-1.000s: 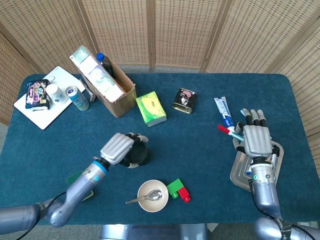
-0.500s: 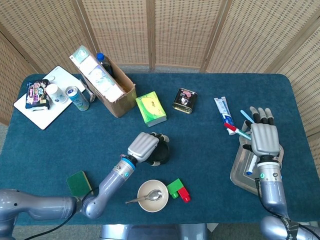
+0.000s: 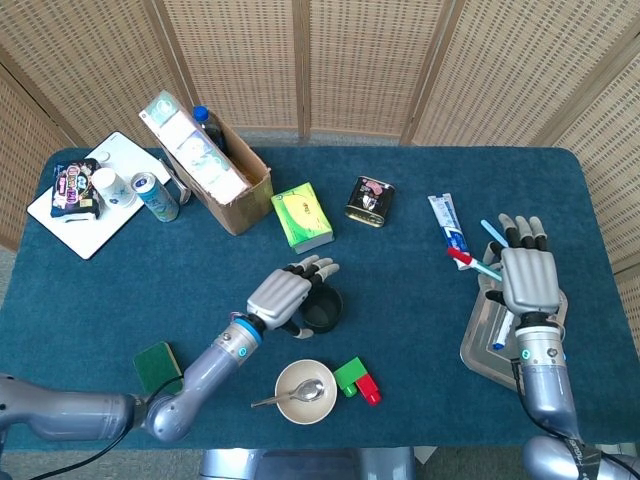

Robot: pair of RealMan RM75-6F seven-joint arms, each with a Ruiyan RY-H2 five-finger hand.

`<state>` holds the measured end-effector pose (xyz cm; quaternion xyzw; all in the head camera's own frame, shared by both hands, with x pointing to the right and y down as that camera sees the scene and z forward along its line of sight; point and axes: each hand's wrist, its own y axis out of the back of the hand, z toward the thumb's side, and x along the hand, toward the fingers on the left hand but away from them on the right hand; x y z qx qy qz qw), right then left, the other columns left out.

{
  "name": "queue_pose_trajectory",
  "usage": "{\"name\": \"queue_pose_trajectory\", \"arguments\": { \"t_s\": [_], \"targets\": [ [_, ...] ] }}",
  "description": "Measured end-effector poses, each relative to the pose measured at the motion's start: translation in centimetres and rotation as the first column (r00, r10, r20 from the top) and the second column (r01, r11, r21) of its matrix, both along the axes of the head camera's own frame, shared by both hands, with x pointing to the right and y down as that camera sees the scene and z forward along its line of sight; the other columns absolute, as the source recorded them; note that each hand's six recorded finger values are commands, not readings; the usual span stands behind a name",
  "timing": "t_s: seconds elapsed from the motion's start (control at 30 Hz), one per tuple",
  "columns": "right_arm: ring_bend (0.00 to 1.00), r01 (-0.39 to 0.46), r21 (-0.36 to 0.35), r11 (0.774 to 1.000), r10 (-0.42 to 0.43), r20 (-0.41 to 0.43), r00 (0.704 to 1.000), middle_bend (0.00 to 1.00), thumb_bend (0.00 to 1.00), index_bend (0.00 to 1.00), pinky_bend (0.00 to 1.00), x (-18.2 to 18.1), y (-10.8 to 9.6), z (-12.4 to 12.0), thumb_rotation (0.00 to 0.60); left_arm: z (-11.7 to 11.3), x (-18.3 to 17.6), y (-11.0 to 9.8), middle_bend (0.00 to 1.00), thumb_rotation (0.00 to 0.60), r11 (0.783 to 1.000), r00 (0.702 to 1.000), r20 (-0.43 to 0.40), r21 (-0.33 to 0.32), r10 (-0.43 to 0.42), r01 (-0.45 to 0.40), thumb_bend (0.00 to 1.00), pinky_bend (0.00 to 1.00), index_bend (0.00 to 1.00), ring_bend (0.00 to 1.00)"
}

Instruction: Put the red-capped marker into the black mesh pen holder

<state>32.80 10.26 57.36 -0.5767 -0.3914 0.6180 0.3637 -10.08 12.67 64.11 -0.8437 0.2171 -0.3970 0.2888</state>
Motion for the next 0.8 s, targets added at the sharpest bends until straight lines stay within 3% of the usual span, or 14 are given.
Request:
{"name": "queue_pose_trajectory", "arguments": {
  "t_s": [0.2,0.5,0.63,0.8],
  "targets": [
    [0.00,0.013,-0.003,1.000,-0.013,-0.025,1.000,0.03,0.45,0.55,0.02,0.3,0.4,0.2,0.600,-3.2,-3.3,-0.9,0.00,0.600,0.997,1.000,-0.025,0.075,-0.015,0.017,0.12,0.19,0.07,0.00],
    [0.00,0.030,-0.012,0.999,-0.031,-0.024,0.999,0.03,0.45,0.55,0.02,-0.2,1.2,0.9,0.600,-9.7,-14.0,-2.4,0.00,0.600,0.973,0.992,0.082,0.220,-0.091,0.071,0.12,0.19,0.10,0.00],
    [0.00,0.039,-0.014,0.999,-0.039,-0.022,0.999,0.03,0.46,0.55,0.02,-0.6,1.5,1.2,0.600,-12.2,-19.1,-2.0,0.00,0.600,0.957,0.977,0.139,0.267,-0.159,0.118,0.12,0.19,0.13,0.00],
    [0.00,0.064,-0.019,0.998,-0.065,-0.033,0.997,0.03,0.46,0.55,0.02,-1.2,2.0,1.7,0.600,-13.4,-24.4,-0.3,0.00,0.600,0.934,0.950,0.182,0.302,-0.252,0.190,0.12,0.18,0.14,0.00]
  ]
}}
